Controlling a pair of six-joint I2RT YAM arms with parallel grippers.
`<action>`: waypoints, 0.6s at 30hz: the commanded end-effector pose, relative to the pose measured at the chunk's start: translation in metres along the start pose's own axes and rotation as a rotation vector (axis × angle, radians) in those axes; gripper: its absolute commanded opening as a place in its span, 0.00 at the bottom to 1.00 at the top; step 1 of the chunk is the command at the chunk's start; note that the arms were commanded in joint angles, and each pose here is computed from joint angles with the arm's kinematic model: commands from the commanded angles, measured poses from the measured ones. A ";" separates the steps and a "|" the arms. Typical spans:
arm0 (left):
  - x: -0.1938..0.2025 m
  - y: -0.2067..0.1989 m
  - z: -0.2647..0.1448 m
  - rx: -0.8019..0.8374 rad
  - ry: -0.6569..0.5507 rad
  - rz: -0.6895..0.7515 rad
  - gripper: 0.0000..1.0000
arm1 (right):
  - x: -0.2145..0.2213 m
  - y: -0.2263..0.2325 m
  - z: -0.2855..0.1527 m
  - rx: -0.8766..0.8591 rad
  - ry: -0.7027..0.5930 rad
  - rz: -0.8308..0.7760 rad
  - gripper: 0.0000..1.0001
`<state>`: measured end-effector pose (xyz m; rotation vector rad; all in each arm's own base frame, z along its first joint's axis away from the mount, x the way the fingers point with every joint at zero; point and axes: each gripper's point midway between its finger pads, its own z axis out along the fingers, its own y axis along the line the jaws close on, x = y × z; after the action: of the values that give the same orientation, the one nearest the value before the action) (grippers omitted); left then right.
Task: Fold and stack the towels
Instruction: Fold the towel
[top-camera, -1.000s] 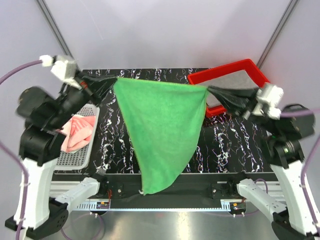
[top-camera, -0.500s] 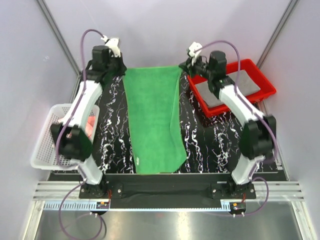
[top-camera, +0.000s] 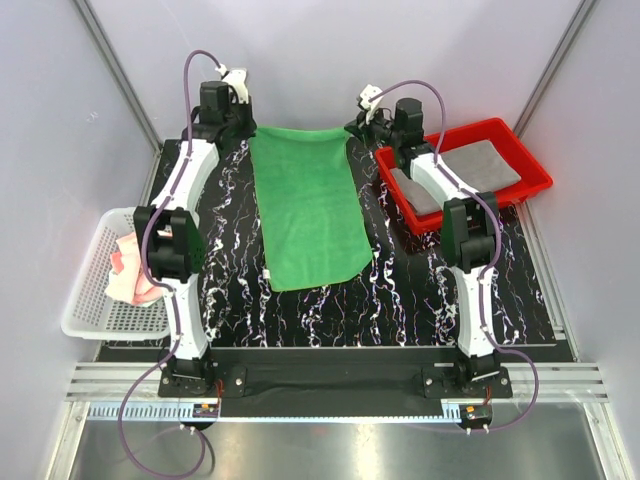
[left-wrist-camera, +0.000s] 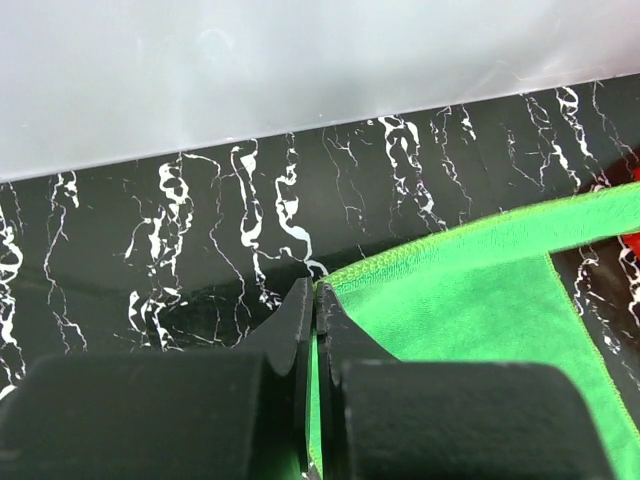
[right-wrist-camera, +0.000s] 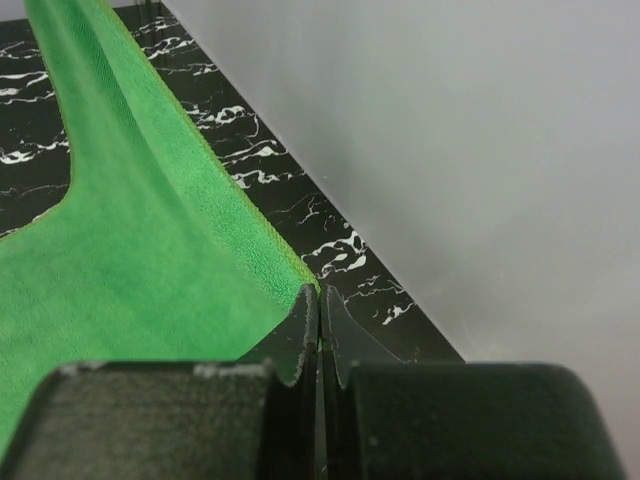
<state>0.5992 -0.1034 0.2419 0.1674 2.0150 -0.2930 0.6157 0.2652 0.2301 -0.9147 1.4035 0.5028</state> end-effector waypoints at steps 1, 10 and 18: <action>-0.031 0.001 -0.010 -0.002 -0.108 0.057 0.00 | -0.039 -0.012 -0.006 0.027 -0.101 -0.087 0.00; 0.010 -0.025 -0.055 0.019 -0.030 0.056 0.00 | -0.026 0.022 -0.048 -0.010 0.014 -0.093 0.00; 0.091 -0.062 -0.083 0.070 0.169 0.048 0.00 | 0.003 0.057 -0.092 -0.010 0.142 -0.009 0.00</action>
<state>0.4926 -0.1315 0.1947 0.2601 2.1754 -0.3320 0.5289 0.2362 0.1926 -0.9838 1.5573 0.4927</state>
